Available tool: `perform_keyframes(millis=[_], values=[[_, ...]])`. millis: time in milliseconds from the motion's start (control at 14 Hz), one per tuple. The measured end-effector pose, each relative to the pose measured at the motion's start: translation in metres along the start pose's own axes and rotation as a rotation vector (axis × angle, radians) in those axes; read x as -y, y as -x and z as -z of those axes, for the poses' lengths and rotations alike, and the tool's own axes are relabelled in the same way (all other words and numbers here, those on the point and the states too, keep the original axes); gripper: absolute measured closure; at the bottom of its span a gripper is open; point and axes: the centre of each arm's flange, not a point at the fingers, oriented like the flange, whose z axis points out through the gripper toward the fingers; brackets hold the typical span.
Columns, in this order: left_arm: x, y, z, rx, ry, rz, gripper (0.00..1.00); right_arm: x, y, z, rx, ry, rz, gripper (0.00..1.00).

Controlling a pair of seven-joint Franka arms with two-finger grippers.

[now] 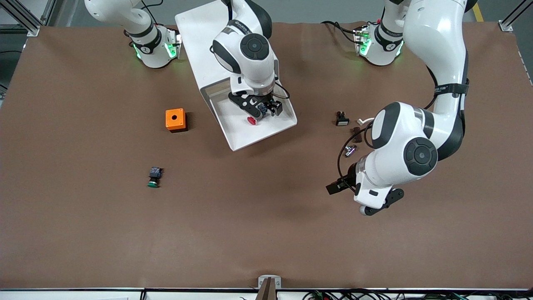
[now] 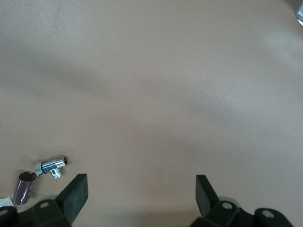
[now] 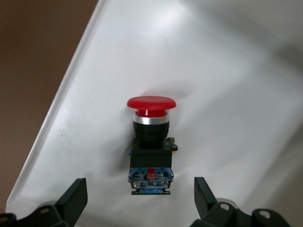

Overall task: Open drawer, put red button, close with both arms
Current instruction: 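Lower the red button into the drawer and open the right gripper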

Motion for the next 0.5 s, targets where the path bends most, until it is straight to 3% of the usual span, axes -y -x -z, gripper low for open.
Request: perform_keyframes(millis=[214, 500], values=[[-0.002, 0.002, -0.001, 0.001, -0.001, -0.004, 0.00, 0.002, -0.021, 0.029, -0.001, 0.016, 0.078, 0.00], [-0.014, 0.016, -0.004, 0.004, -0.003, -0.029, 0.00, -0.010, -0.097, 0.100, 0.023, 0.060, 0.186, 0.00]])
